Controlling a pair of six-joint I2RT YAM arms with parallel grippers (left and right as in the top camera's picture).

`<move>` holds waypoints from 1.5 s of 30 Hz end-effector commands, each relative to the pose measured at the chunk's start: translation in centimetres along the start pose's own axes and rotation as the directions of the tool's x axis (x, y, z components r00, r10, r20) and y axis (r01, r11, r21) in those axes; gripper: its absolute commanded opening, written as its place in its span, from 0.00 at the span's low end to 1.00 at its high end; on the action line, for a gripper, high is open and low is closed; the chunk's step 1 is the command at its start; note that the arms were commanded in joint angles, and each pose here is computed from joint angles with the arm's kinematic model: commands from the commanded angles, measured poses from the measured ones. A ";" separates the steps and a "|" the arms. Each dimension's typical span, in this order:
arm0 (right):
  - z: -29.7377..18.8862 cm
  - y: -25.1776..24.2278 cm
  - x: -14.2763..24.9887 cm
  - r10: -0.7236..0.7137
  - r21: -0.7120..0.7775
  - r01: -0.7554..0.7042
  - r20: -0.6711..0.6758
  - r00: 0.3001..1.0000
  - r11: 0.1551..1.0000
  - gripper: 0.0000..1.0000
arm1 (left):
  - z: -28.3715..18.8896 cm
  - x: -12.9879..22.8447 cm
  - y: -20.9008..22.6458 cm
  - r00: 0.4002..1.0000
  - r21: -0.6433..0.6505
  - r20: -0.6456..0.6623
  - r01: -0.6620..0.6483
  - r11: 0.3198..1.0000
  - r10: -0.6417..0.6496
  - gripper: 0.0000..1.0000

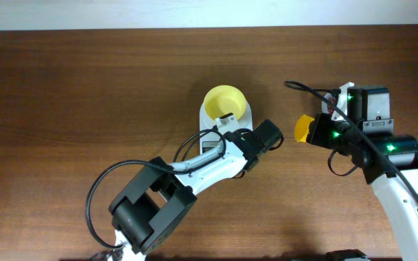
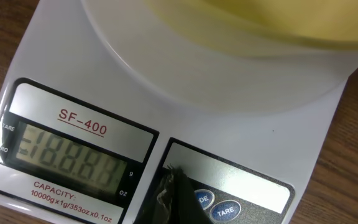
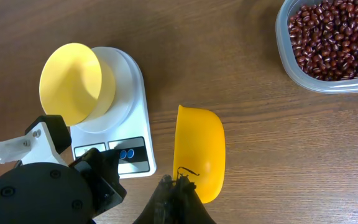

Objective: Scoop item into bowl and weigh 50g on scale

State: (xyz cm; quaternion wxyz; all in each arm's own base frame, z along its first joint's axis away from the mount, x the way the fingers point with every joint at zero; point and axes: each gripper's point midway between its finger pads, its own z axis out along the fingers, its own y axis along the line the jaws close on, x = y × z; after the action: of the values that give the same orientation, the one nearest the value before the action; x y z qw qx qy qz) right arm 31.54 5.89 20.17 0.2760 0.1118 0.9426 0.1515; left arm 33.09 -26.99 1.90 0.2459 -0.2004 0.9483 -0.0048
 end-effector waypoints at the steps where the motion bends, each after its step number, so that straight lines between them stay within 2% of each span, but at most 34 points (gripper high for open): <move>1: -0.4 0.1 -0.6 -0.017 0.011 0.017 0.020 1.000 1.000 0.04 | 2.3 1.2 1.6 0.999 -0.065 -0.037 -0.007 0.998 0.004 0.00; 35: -0.4 -0.3 -0.4 -0.015 0.031 0.015 0.013 1.000 0.999 0.04 | 3.4 2.0 2.2 0.999 -0.096 -0.051 -0.023 0.995 0.018 0.00; 45: -0.4 -0.4 -0.5 -0.015 0.038 0.015 0.016 1.000 0.999 0.04 | 3.4 3.0 2.1 0.994 -0.087 -0.105 -0.027 0.996 0.018 0.00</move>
State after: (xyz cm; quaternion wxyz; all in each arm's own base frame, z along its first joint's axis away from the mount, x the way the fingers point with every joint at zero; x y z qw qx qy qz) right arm 31.32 5.42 19.90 0.2721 0.1165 0.9452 0.1378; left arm 33.32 -26.85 1.78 0.2492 -0.2008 0.9474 0.0034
